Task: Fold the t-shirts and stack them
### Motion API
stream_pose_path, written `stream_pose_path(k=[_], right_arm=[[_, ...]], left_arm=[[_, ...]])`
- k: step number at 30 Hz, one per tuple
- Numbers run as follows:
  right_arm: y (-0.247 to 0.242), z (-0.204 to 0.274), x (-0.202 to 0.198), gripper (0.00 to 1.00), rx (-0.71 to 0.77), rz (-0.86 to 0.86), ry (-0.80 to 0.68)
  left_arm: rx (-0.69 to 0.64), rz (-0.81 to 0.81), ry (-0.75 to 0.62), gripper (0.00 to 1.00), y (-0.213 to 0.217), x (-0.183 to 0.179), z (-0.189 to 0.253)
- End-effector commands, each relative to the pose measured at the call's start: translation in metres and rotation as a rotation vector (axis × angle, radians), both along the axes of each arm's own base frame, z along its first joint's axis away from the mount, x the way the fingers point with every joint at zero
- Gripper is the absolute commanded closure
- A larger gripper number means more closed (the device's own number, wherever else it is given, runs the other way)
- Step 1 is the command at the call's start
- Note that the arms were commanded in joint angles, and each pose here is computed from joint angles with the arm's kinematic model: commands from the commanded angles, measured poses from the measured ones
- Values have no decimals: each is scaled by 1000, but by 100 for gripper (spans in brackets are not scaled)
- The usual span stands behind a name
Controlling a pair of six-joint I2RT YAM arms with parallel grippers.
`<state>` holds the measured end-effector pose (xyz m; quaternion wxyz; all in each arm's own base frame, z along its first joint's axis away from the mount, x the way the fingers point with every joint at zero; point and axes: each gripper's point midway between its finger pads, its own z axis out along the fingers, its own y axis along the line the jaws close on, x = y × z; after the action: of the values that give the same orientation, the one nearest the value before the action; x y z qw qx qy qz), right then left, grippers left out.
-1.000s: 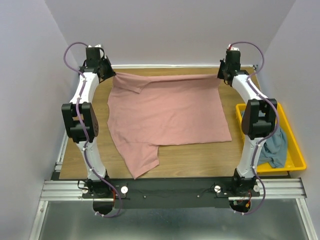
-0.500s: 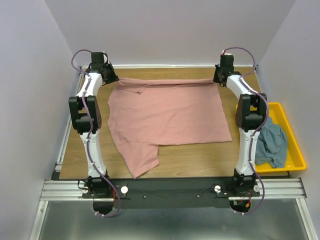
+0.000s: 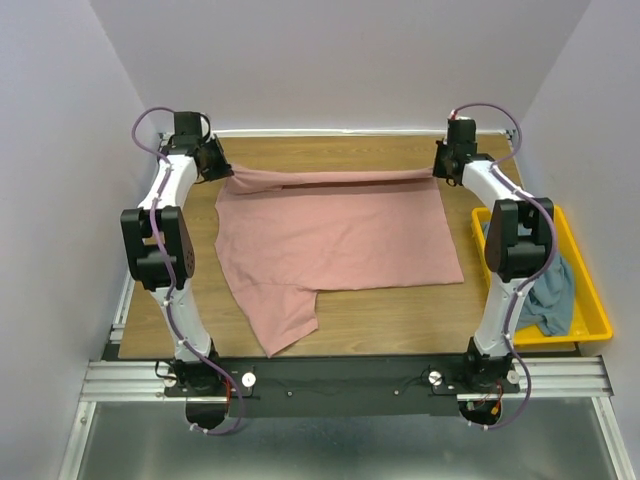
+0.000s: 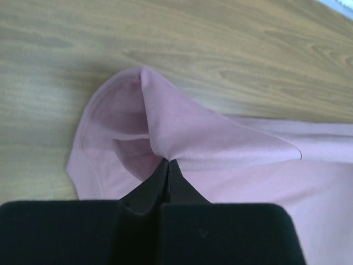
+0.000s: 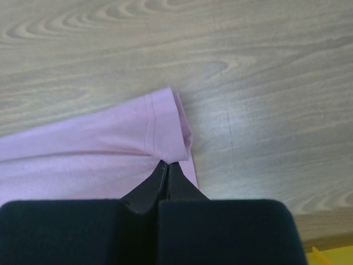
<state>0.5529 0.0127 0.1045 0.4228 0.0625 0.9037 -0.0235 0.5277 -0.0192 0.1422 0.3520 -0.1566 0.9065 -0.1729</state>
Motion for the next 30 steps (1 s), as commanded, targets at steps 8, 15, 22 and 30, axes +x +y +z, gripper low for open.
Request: stream_pose_path(k=[8,15,22,30], right_arm=[[-8,-62,-17,99,-10,-25,132],[-2,-83,-23,94,16,-5,178],[-1,-46,-27,48,39,-34,149],[69,30,-28,42,184,138,32]], left_arm=[[-4,-25,125,100,0,-42,-50],[-9,-30,145,100,-1,-43,-62],[-18,-35,125,100,-3,-42,-53],[-22,-40,41,100,-9,-20,-22]])
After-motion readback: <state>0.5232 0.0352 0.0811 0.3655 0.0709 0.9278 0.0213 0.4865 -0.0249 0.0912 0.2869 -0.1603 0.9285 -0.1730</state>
